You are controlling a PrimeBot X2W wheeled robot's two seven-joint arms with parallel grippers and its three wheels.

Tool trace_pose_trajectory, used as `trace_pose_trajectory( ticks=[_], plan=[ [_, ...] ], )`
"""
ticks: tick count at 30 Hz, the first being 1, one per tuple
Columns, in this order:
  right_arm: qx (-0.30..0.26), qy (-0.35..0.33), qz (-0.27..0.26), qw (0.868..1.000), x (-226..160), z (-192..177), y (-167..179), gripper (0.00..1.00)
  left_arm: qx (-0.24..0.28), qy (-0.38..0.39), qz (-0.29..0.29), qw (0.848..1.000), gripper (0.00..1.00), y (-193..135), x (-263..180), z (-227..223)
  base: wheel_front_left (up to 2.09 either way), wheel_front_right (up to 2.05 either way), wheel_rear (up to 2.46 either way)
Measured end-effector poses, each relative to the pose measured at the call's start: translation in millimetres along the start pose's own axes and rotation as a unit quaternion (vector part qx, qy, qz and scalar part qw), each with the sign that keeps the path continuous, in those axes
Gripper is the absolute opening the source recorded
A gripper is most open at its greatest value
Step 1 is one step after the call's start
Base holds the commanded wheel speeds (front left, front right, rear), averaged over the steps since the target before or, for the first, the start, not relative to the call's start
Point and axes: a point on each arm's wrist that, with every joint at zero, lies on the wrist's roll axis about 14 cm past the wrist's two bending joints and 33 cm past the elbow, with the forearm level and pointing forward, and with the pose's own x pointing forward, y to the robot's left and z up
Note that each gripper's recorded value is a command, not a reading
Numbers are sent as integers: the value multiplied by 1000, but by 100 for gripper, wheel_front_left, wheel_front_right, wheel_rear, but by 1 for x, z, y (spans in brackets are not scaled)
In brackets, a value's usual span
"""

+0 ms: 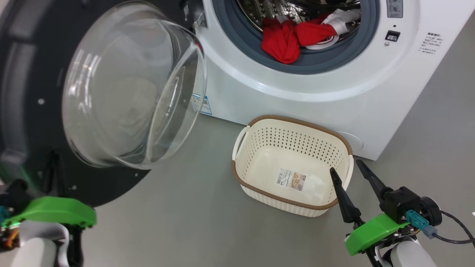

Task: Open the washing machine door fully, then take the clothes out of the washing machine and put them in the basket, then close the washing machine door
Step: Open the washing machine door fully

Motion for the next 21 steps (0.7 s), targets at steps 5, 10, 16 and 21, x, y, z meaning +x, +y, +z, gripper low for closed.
trace_pose_trajectory(
  ticks=[5,10,16,21],
  plan=[
    [3,5,-3,1000,0,-4,-3,100,-3,-6,21,1000,0,14,13,5,0,0,0],
    [1,7,-2,1000,2,-7,-4,100,-1,-5,34,999,0,23,20,5,0,0,0],
    [0,5,0,1000,8,-6,-4,100,18,-11,47,999,0,33,28,12,0,0,0],
    [0,6,0,1000,9,-7,-5,100,22,-9,66,998,0,45,31,11,0,0,0]
  ],
)
